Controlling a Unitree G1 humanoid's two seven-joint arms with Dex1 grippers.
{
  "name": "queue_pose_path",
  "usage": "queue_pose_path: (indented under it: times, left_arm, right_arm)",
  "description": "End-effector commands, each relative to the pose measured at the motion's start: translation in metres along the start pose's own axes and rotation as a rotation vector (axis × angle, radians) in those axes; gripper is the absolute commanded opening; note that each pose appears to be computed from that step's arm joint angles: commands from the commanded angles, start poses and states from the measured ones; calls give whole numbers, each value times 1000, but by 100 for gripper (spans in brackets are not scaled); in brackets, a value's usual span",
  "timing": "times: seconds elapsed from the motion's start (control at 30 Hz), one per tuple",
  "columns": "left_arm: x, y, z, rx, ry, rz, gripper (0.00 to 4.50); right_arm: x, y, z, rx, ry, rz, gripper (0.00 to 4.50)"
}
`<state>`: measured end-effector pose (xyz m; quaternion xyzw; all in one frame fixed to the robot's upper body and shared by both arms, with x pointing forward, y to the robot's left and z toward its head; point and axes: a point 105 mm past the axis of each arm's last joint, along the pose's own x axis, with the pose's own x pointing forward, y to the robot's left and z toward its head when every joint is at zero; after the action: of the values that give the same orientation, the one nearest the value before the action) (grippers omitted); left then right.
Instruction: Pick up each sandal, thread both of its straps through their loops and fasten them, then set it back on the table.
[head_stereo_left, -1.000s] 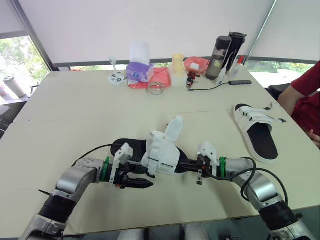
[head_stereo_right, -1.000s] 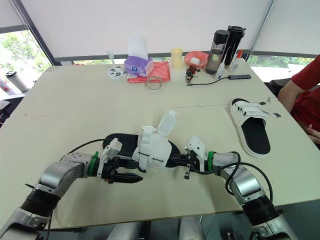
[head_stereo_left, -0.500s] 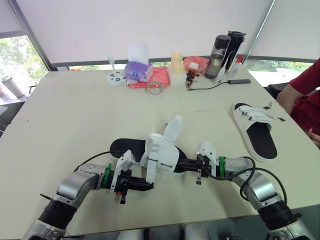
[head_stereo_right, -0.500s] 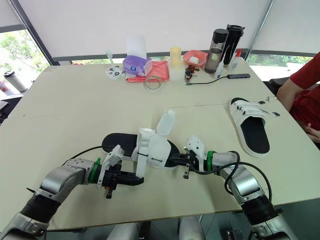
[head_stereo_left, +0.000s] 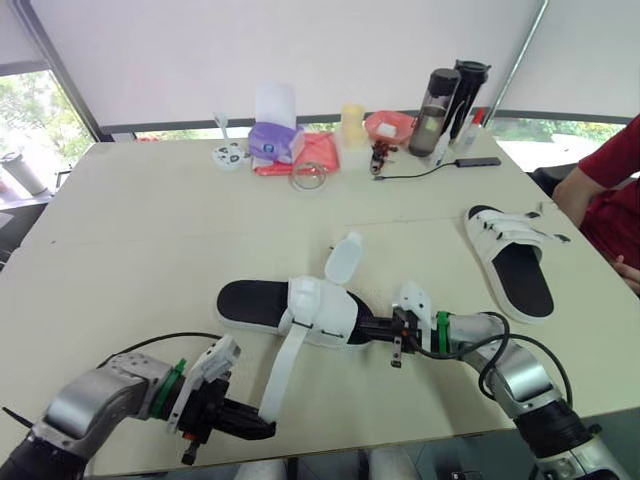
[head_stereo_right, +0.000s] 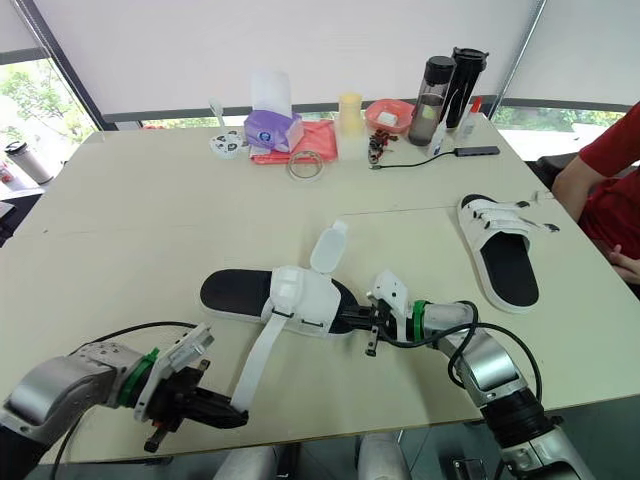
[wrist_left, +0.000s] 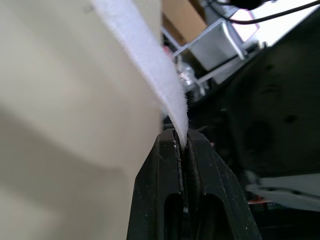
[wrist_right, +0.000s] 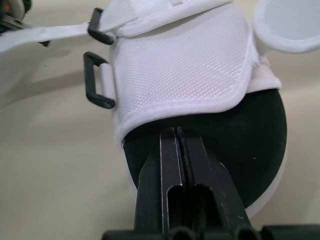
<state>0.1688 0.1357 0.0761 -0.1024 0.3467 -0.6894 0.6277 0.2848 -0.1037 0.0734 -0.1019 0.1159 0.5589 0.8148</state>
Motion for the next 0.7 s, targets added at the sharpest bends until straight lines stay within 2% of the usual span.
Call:
queue_pose_path:
  times: [0.03,0.13,0.27,0.4,0.57,0.7]
  left_arm:
    - [-1,-14,2,10,6,-53,7]
    - [-3,-16,4,19,1,-56,7]
    - [-8,-12,37,67,-119,-46,7]
    - [-10,-12,61,103,-191,-46,7]
    - [-9,-23,113,196,-333,-87,7]
    - [-14,-9,151,175,-482,-18,7]
  right_arm:
    - [-8,-11,-37,78,135,-88,0]
    - [-8,-12,-38,77,137,-88,0]
    - [-9,-13,-38,75,138,-91,0]
    - [-9,-14,-38,74,139,-92,0]
    - [-9,-14,-39,73,141,-94,0]
    - [-7,-14,-38,74,138,-95,0]
